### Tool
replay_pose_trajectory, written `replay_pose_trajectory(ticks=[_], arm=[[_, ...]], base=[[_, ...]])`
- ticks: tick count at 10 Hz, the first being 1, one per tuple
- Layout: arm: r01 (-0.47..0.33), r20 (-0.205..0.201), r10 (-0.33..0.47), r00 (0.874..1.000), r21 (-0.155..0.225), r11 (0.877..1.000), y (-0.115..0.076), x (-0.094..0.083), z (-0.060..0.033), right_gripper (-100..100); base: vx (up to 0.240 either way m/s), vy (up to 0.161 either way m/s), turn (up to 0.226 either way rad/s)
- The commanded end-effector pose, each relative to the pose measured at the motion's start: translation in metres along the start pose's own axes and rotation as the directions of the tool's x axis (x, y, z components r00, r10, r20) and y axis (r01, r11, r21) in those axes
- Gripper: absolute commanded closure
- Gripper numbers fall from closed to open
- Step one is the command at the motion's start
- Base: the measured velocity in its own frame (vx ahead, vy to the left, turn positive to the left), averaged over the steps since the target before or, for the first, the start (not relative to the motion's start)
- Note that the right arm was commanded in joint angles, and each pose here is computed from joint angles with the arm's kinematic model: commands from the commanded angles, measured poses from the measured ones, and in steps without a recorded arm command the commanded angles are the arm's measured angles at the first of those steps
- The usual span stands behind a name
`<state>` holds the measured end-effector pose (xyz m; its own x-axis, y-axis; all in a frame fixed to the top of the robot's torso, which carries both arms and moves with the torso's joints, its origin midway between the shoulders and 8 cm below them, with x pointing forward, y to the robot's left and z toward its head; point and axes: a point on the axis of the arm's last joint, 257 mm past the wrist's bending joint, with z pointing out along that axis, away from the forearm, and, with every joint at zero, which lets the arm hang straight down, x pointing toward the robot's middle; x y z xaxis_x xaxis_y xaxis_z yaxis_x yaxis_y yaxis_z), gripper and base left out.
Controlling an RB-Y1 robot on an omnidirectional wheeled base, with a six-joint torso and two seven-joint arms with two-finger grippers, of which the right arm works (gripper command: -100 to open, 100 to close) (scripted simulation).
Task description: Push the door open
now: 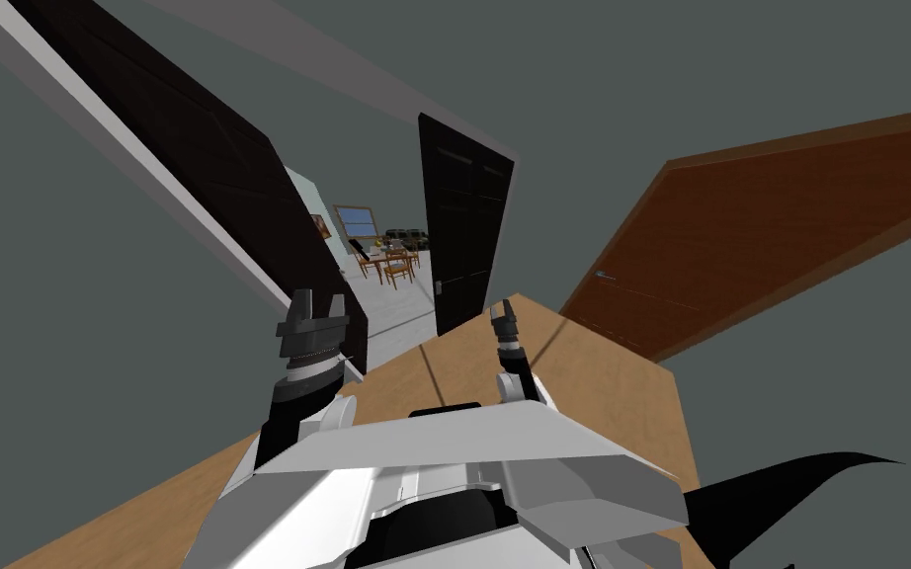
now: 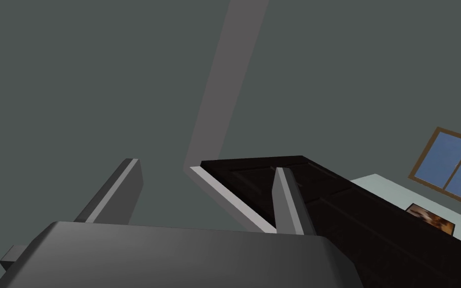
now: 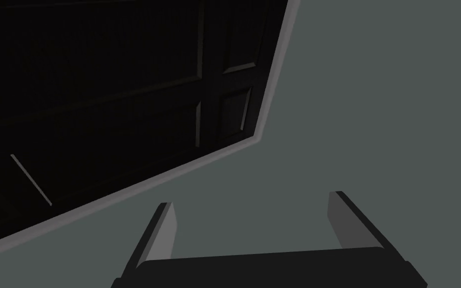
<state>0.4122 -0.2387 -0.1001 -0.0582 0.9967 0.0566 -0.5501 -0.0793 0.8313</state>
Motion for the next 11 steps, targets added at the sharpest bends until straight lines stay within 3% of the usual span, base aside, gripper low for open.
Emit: replay_pose_trajectory(ticks=[1,11], arm=[[0.005,-0.006,-0.005,1.0,0.022,1.0,-0.015,0.002,-0.003,-100],[0.036,-0.044,-0.029,0.999,0.173,0.984,-0.097,0.01,-0.0228,-100]], base=[[0.094,-0.007,0.066],[0.101,-0.01,0.068]])
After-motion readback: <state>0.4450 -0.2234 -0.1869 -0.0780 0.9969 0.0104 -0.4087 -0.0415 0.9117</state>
